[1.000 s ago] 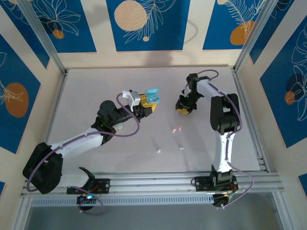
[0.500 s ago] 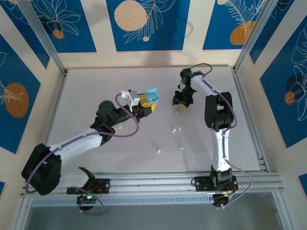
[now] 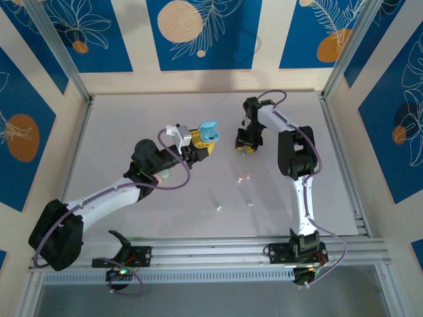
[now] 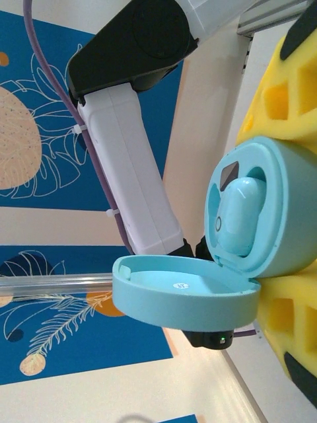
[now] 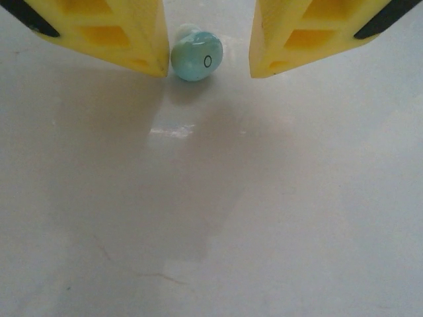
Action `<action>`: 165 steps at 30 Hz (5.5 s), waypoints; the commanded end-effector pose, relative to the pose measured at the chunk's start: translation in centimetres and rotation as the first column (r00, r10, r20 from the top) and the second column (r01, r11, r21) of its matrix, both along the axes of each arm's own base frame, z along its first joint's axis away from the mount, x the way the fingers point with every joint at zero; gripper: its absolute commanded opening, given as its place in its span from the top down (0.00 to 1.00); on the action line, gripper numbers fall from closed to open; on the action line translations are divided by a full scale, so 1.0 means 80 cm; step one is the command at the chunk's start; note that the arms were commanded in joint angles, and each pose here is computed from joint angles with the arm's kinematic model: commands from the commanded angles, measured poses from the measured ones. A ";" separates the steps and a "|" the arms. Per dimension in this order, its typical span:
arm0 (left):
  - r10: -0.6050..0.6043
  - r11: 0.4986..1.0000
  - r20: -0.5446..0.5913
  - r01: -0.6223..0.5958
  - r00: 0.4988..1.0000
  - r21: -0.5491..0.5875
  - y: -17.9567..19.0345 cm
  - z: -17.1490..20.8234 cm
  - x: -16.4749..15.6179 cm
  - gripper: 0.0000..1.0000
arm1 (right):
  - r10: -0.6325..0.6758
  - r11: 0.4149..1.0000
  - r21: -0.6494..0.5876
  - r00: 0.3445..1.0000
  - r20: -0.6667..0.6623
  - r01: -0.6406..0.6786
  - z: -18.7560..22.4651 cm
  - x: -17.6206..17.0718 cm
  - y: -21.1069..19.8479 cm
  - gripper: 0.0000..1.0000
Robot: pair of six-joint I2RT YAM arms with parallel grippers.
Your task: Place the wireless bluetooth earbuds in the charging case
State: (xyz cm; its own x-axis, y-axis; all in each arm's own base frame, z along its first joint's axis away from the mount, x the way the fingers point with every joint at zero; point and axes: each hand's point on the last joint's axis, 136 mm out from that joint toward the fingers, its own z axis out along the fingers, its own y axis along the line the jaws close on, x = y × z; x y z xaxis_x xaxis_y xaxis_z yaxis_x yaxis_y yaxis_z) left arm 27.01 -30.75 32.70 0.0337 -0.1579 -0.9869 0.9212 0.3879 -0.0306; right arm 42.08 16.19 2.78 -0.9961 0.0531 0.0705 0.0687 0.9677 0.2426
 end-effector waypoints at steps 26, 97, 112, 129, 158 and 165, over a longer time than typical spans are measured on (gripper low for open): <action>0.001 1.000 0.041 0.000 0.999 -0.022 0.003 0.013 -0.007 0.75 | 0.174 0.978 -0.106 0.984 -0.036 -0.177 -0.023 -0.010 -0.002 0.75; -0.088 0.993 0.039 0.090 0.995 -0.076 -0.010 0.016 0.012 0.77 | 0.164 0.505 0.642 0.794 0.585 -0.577 0.377 -0.162 0.137 0.79; -0.094 0.990 0.054 0.099 0.994 -0.100 -0.007 0.023 0.008 0.77 | 0.157 0.534 0.625 0.793 0.589 -0.570 0.372 -0.155 0.143 0.78; -0.091 0.991 0.064 0.097 0.994 -0.096 -0.005 0.027 0.005 0.77 | 0.135 0.606 0.578 0.786 0.603 -0.547 0.372 -0.146 0.134 0.71; -0.069 0.996 0.086 0.073 0.994 -0.045 -0.005 0.019 0.006 0.77 | -0.023 0.586 0.603 0.734 0.679 -0.540 0.425 -0.139 0.106 0.61; -0.095 0.995 0.080 0.097 0.992 -0.020 -0.009 0.012 0.004 0.77 | -0.115 0.580 0.704 0.814 0.570 -0.411 0.414 -0.111 0.120 0.59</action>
